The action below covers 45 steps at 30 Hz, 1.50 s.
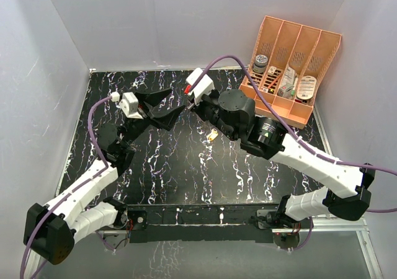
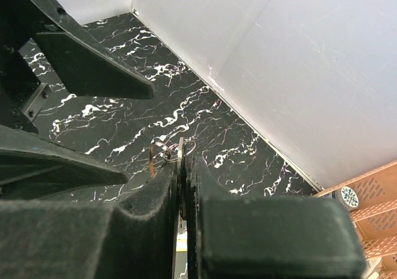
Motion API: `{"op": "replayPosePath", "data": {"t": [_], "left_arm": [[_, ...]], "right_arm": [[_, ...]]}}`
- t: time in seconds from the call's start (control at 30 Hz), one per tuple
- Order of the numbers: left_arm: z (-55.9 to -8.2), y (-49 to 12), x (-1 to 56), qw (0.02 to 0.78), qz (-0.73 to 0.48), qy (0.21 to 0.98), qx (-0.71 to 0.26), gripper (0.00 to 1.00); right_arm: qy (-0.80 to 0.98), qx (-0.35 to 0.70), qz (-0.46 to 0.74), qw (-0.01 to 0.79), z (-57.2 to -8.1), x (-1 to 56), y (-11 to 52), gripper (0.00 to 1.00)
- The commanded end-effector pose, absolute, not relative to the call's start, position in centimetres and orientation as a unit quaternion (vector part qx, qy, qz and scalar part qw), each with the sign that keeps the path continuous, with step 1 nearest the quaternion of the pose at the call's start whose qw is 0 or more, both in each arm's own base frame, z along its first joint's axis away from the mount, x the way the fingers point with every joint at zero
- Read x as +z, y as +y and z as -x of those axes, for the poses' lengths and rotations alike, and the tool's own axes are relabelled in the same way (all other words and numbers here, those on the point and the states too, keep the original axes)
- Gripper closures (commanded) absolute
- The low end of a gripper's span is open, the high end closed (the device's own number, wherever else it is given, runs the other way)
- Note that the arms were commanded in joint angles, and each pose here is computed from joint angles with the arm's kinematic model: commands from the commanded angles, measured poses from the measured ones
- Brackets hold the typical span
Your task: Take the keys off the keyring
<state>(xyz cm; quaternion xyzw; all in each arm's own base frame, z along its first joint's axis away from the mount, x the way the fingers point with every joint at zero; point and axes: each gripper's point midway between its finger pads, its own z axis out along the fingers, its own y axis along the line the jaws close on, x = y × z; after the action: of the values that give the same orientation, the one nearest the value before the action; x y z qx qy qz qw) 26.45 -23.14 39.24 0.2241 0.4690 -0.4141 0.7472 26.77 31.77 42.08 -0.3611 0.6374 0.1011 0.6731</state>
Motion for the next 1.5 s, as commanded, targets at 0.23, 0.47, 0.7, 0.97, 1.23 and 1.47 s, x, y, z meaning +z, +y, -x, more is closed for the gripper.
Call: {"op": "replayPosePath", "data": {"t": [0.23, 0.47, 0.7, 0.97, 1.23, 1.47], "left_arm": [[-24.9, -23.4, 41.9, 0.776, -0.238, 0.408, -0.419, 0.27], [-24.5, -23.4, 42.1, 0.78, -0.234, 0.407, -0.414, 0.27], [-25.2, -23.5, 41.6, 0.785, -0.222, 0.419, -0.399, 0.28], [-26.3, -24.0, 40.5, 0.786, -0.216, 0.444, -0.371, 0.29], [-28.0, -22.5, 38.8, 0.794, -0.18, 0.486, -0.317, 0.32], [-28.8, -22.0, 38.5, 0.798, -0.154, 0.493, -0.309, 0.33]], "right_arm": [[0.614, 0.121, 0.324, 0.709, -26.6, 45.3, 32.3, 1.0], [0.614, 0.121, 0.324, 0.709, -26.7, 45.1, 32.8, 1.0], [0.615, 0.121, 0.324, 0.708, -26.6, 45.1, 33.3, 1.0], [0.616, 0.117, 0.32, 0.71, -26.7, 45.2, 33.7, 1.0], [0.615, 0.11, 0.317, 0.713, -26.8, 45.5, 33.6, 1.0], [0.615, 0.119, 0.312, 0.714, -26.7, 45.4, 34.1, 1.0]]}}
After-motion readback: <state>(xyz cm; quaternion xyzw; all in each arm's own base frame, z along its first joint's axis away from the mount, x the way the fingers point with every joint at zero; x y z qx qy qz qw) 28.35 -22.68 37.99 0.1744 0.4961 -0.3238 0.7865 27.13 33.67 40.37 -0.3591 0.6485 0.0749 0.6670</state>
